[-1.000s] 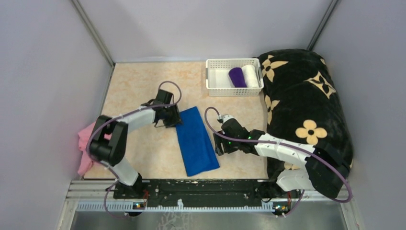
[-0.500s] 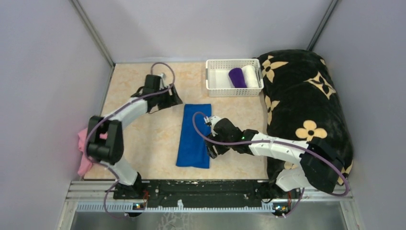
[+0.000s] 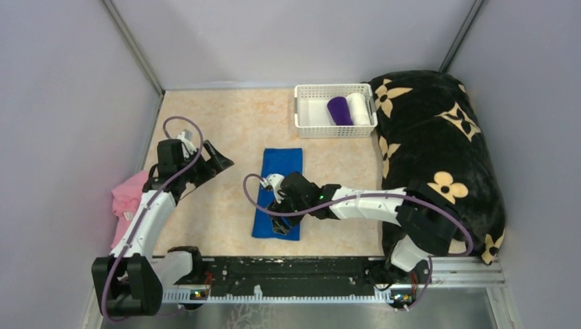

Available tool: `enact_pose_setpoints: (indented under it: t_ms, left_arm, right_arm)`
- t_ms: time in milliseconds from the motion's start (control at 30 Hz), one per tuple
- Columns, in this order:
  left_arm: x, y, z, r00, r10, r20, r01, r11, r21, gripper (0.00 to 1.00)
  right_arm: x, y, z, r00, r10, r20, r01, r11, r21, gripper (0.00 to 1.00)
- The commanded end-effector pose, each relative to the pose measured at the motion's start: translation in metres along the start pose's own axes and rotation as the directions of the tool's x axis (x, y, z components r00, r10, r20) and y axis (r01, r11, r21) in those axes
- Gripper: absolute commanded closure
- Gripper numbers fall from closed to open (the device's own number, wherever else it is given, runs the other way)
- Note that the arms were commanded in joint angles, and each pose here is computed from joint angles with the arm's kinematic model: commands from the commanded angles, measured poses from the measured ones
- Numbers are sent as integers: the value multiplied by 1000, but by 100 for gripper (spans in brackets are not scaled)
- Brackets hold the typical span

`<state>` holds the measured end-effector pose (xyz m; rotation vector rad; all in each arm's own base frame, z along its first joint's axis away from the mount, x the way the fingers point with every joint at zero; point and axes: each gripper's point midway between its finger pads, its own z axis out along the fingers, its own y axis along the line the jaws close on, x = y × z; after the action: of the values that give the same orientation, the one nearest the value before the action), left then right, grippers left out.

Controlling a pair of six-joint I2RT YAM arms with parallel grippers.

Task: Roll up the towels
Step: Roll the towel at the center of the board.

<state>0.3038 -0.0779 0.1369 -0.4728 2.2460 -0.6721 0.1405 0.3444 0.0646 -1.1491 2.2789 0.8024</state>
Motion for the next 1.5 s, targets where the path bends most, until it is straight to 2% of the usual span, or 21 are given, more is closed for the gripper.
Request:
enact_pose_setpoints:
  t_ms: [0, 167, 333, 433, 533, 633, 733, 1000, 1267, 1467]
  left_arm:
    - [18, -1, -13, 997, 55, -45, -52, 997, 54, 1]
    - [40, -7, -15, 993, 37, -109, -23, 991, 132, 1]
    - [58, -8, -18, 983, -12, -183, 39, 988, 147, 2]
    - [64, 2, -18, 983, -67, -170, 84, 992, 93, 7]
    - [69, 9, -22, 983, -113, -143, 122, 991, 58, 10]
    - [80, 14, -26, 978, -167, -126, 174, 984, 43, 13]
    - [90, 21, -28, 969, -221, -109, 224, 975, 13, 16]
    - [126, 35, -26, 951, -282, -124, 263, 954, -147, 19]
    - [144, 50, -20, 944, -308, -117, 271, 929, -252, 22]
    - [155, 55, -16, 937, -321, -141, 272, 920, -282, 27]
  right_arm:
    - [-26, 18, 26, 999, -15, 41, 19, 996, -84, 35]
    - [-24, 6, 70, 1000, 10, -24, -11, 999, -51, 36]
    - [-59, -2, 96, 1000, -23, 5, 23, 1000, -9, 36]
    - [-76, -5, 89, 996, -92, -14, 92, 995, 27, 36]
    - [-81, -6, 63, 990, -144, -3, 143, 986, 81, 36]
    - [-74, 3, 37, 980, -197, -2, 195, 971, 137, 36]
    - [-64, 21, 31, 980, -199, 24, 195, 974, 116, 38]
    - [-46, 39, 51, 969, -248, 15, 245, 965, 93, 56]
    - [-22, 32, 73, 963, -269, -22, 269, 957, 109, 57]
    - [3, 4, 79, 948, -299, -105, 315, 922, 223, 54]
